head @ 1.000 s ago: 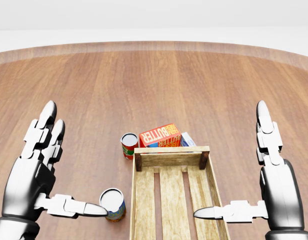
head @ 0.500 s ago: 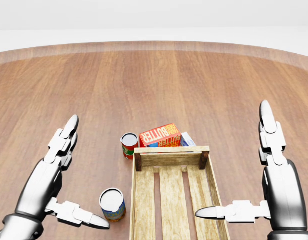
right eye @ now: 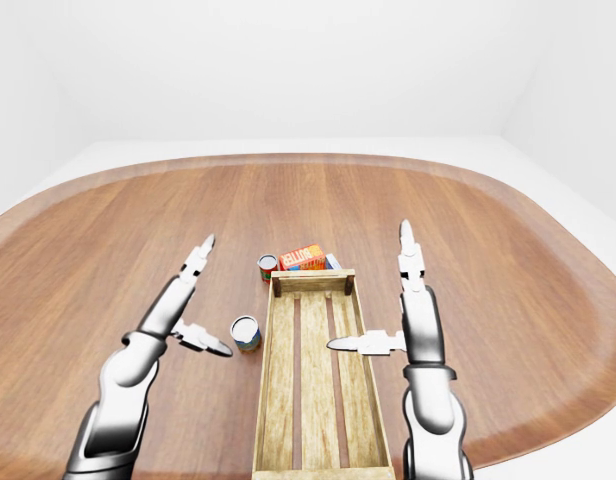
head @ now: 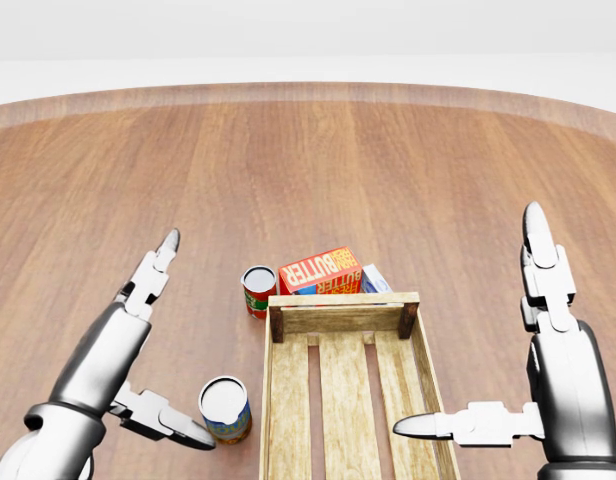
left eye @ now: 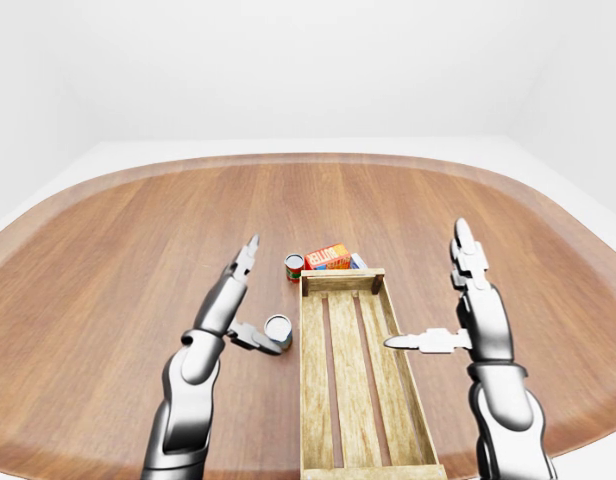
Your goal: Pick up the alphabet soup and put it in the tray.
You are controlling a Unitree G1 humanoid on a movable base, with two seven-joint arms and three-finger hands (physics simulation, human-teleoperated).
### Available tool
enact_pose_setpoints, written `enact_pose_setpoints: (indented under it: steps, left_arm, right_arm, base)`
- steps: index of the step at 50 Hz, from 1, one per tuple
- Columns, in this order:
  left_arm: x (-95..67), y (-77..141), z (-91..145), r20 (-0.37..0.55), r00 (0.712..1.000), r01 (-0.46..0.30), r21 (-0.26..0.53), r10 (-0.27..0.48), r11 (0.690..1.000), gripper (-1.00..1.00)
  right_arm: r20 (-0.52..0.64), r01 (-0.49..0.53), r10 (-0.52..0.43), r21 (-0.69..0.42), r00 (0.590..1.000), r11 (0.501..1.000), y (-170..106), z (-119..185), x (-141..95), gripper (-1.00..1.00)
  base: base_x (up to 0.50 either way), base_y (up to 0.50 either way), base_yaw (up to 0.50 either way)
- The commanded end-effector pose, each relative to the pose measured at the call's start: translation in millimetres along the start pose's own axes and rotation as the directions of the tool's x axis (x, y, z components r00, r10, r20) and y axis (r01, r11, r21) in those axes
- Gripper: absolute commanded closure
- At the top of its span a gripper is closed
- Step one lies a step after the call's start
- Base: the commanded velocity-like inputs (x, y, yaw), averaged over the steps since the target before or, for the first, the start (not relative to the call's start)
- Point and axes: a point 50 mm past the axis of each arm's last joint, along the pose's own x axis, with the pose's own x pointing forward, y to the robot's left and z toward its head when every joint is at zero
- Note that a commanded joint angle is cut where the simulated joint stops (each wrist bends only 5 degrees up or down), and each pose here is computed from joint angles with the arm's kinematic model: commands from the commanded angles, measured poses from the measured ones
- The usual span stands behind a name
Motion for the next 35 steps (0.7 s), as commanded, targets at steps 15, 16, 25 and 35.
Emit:
enact_pose_setpoints:
  steps: [15, 16, 25, 35]
  left_arm:
    - [9.7, -3.4, 1.9, -0.072, 0.997, 0.020, 0.305, 0.002, 0.952, -1.00]
    - [10.0, -4.0, 1.2, -0.077, 0.997, 0.025, 0.310, -0.001, 0.951, -1.00]
    - [13.1, -15.3, -7.9, -0.150, 0.987, 0.119, 0.390, -0.065, 0.913, -1.00]
    - [23.8, -14.6, -15.8, -0.235, 0.964, 0.224, 0.464, -0.125, 0.857, -1.00]
  right_arm:
    - [-0.008, 0.005, -0.005, 0.000, 1.000, 1.000, -1.2, -1.2, -1.6, -1.00]
    - [-0.008, 0.005, -0.005, 0.000, 1.000, 1.000, -1.3, -1.2, -1.6, -1.00]
    - [-0.013, 0.007, -0.007, 0.001, 1.000, 1.000, -2.2, -2.4, -1.9, -1.00]
    - [-0.022, 0.006, -0.006, 0.001, 1.000, 1.000, -1.5, -4.6, -1.2, -1.00]
  base:
    - [0.00, 0.00, 0.00]
    - [0.00, 0.00, 0.00]
    - [0.00, 0.00, 0.00]
    - [0.00, 0.00, 0.00]
